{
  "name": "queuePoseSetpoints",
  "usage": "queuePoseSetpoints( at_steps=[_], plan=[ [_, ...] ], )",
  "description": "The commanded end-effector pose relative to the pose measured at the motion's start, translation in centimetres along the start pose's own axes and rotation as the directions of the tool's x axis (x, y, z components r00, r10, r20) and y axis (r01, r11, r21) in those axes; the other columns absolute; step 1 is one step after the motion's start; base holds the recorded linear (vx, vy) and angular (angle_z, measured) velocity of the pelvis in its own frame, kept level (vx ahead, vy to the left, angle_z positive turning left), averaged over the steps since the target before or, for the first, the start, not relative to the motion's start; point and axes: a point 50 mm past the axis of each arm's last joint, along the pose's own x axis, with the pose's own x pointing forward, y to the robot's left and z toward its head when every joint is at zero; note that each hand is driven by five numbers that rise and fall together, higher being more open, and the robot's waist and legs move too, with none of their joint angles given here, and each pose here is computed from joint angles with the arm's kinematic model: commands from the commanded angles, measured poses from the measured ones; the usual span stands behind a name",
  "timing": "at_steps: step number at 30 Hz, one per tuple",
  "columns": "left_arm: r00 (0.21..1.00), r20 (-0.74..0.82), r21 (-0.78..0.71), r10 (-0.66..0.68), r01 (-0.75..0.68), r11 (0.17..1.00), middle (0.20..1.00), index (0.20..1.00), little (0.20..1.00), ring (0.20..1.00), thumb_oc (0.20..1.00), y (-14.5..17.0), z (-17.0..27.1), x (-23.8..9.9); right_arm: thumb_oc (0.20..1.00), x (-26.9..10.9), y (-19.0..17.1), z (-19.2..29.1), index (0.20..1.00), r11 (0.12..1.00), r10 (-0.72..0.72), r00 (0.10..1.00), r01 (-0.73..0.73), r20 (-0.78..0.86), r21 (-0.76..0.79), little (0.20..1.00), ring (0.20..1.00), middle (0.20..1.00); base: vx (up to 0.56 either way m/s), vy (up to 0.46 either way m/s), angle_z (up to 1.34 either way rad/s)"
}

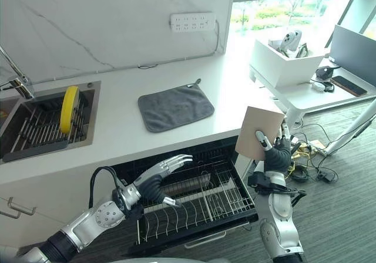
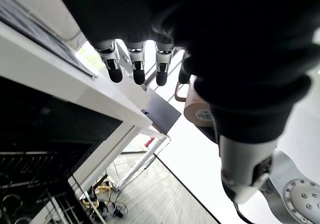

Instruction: Place the dishes in the dishwasher.

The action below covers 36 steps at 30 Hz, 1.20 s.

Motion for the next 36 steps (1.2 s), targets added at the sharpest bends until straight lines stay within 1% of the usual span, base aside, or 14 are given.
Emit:
queuePoseSetpoints(
  at_steps=[1,3,6,7,9,12,14,17,23,26,27,28,36],
  plan=[
    [0.998,0.051,0.022,-0.04,0.039,0.999,1.0,1.0,1.0,1.0,1.0,2.1,-0.2,1.3,0.2,2.5,1.6,3.1,0.2,0.992,0.111,0.979,-0.119,0.168,0.04,0.2,0.2,0.2,-0.01,-0.022,-0.13],
    [0.995,0.036,0.007,-0.092,0.092,0.996,1.0,1.0,1.0,1.0,1.0,1.6,-0.4,1.4,0.2,2.5,1.8,2.8,0.2,0.99,0.126,0.98,-0.133,0.153,0.039,0.2,0.2,0.2,0.01,-0.022,-0.09],
    [0.981,-0.047,-0.025,-0.189,0.188,0.982,1.0,1.0,1.0,1.0,1.0,0.4,-1.4,1.4,0.2,2.5,2.5,2.2,0.2,0.985,0.164,0.98,-0.169,0.115,0.038,0.2,0.2,0.2,0.03,-0.031,-0.04],
    [0.961,-0.12,-0.041,-0.249,0.245,0.969,1.0,1.0,1.0,1.0,1.0,-0.8,-2.4,1.3,0.2,2.6,3.2,1.6,0.2,0.98,0.192,0.978,-0.195,0.079,0.03,0.2,0.2,0.2,0.02,-0.017,-0.05],
    [0.947,-0.152,-0.043,-0.283,0.28,0.959,1.0,1.0,1.0,1.0,1.0,-1.5,-2.9,1.3,0.2,2.6,3.5,1.2,0.2,0.979,0.203,0.978,-0.204,0.052,0.023,0.2,0.2,0.2,0.0,-0.006,-0.14],
    [0.921,-0.191,-0.034,-0.341,0.341,0.939,1.0,1.0,1.0,1.0,1.0,-2.8,-3.5,1.4,0.2,2.8,3.9,0.1,0.2,0.978,0.208,0.978,-0.208,0.014,0.006,0.2,0.2,0.2,-0.02,0.001,-0.11],
    [0.874,-0.241,0.014,-0.423,0.439,0.899,1.0,1.0,1.0,1.0,1.0,-4.0,-4.1,1.7,0.2,3.5,4.2,-0.8,0.2,0.978,0.206,0.978,-0.207,-0.009,-0.027,0.2,0.2,0.2,-0.05,-0.001,0.05],
    [0.854,-0.276,0.016,-0.441,0.463,0.886,1.0,1.0,1.0,1.0,1.0,-4.8,-4.3,2.3,0.2,4.2,5.0,-1.1,0.2,0.979,0.198,0.98,-0.197,0.007,-0.046,0.2,0.2,0.2,-0.06,-0.025,0.0],
    [0.855,-0.287,0.069,-0.433,0.469,0.88,1.0,1.0,1.0,1.0,1.0,-4.4,-4.1,2.9,0.2,5.4,5.4,-1.0,0.2,0.985,0.162,0.986,-0.16,0.038,-0.062,0.2,0.2,0.2,-0.06,-0.022,0.08],
    [0.86,-0.323,0.11,-0.396,0.449,0.887,1.0,1.0,1.0,1.0,1.0,-3.8,-4.5,3.0,0.2,5.6,5.1,-1.7,0.2,0.98,0.145,0.989,-0.143,0.006,-0.139,0.2,0.2,0.2,-0.01,-0.036,0.08],
    [0.862,-0.335,0.144,-0.38,0.445,0.884,1.0,1.0,1.0,1.0,1.0,-3.4,-4.6,3.0,0.2,6.0,4.7,-2.3,0.2,0.972,0.123,0.992,-0.125,-0.026,-0.201,0.2,0.2,0.2,0.01,-0.058,0.02],
    [0.863,-0.336,0.157,-0.377,0.446,0.881,1.0,1.0,1.0,1.0,1.0,-3.3,-4.7,3.0,0.2,6.3,4.5,-2.4,0.2,0.968,0.115,0.993,-0.119,-0.032,-0.22,0.2,0.2,0.2,0.0,-0.056,0.01],
    [0.863,-0.333,0.257,-0.379,0.47,0.844,1.0,1.0,1.0,1.0,1.0,-1.8,-4.5,3.9,0.2,9.3,4.6,-1.8,0.2,0.93,0.087,0.996,-0.083,-0.005,-0.358,0.2,0.2,0.2,-0.04,-0.028,0.08]
  ],
)
